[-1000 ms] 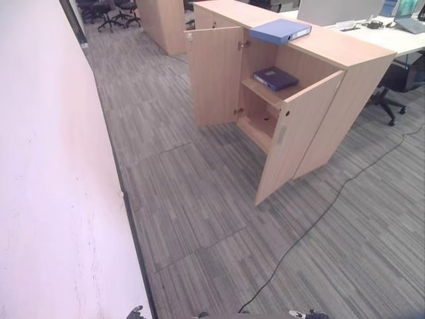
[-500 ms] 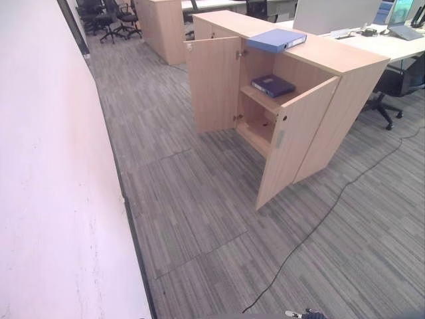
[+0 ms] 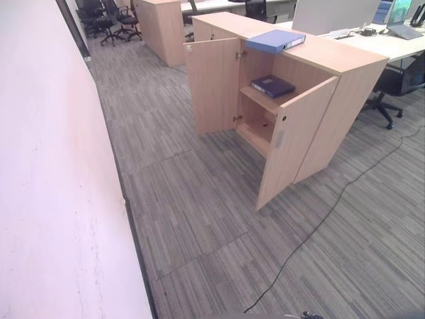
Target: Put the empty folder in the office cabinet
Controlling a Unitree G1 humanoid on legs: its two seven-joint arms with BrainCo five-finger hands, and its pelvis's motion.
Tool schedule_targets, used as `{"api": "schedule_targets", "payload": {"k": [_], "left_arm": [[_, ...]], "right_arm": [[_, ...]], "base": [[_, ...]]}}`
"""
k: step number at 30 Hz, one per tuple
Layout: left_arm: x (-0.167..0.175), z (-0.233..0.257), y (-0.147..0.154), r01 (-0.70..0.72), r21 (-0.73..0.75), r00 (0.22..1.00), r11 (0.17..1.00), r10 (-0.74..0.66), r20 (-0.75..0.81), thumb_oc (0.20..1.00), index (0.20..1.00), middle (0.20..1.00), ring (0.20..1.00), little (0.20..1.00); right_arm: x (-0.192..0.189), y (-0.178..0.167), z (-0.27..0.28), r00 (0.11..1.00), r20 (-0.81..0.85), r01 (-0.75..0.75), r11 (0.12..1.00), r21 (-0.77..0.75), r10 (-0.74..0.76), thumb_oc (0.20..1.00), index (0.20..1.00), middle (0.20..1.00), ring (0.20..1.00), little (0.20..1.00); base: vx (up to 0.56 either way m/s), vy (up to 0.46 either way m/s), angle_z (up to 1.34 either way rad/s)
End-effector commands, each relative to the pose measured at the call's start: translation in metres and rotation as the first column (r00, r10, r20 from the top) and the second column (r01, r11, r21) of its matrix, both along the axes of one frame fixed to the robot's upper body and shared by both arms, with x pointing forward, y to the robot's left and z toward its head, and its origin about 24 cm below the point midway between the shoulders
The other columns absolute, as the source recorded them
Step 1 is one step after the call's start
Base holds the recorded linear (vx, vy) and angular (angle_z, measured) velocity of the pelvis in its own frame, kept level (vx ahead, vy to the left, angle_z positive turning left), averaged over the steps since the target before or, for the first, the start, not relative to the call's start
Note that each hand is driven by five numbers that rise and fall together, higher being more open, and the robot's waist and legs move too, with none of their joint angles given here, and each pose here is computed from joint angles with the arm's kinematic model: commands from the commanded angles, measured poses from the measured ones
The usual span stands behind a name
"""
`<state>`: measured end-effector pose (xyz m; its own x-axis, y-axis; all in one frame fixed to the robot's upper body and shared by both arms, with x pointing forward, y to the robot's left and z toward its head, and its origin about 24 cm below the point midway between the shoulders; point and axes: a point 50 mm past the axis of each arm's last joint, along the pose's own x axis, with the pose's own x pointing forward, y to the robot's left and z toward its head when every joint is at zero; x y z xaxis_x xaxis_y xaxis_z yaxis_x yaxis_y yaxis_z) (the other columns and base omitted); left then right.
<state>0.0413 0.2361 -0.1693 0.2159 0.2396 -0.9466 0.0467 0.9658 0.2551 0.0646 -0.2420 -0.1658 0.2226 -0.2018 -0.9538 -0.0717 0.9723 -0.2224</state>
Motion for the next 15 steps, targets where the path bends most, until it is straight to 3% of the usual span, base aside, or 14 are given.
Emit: {"api": "schedule_targets", "payload": {"k": [1,10,12,15], "left_arm": [[0.004,-0.001,-0.004,0.034,0.004,0.999,0.999,-0.034,-0.023,1.000,1.000,1.000,1.000,1.000],[0.009,-0.001,-0.004,0.067,0.019,0.998,0.998,-0.067,-0.016,1.000,1.000,1.000,1.000,1.000],[0.032,0.003,-0.003,0.072,0.031,0.996,0.997,-0.074,0.052,1.000,1.000,1.000,1.000,1.000],[0.037,0.004,-0.002,0.075,0.045,0.995,0.996,-0.078,0.068,1.000,1.000,1.000,1.000,1.000]], "right_arm": [[0.008,-0.003,0.001,0.998,-0.033,-0.052,0.998,-0.025,0.052,1.000,1.000,1.000,1.000,1.000],[0.015,-0.002,0.002,0.997,-0.016,-0.076,0.997,-0.034,0.075,1.000,1.000,1.000,1.000,1.000],[0.030,-0.001,0.005,0.993,0.020,-0.113,0.993,-0.045,0.114,1.000,1.000,1.000,1.000,1.000],[0.032,-0.002,0.006,0.990,0.011,-0.142,0.988,-0.060,0.143,1.000,1.000,1.000,1.000,1.000]], "base": [[0.00,0.000,0.00],[-0.02,-0.030,0.01],[-0.29,-0.203,0.08],[-0.08,-0.114,0.16]]}}
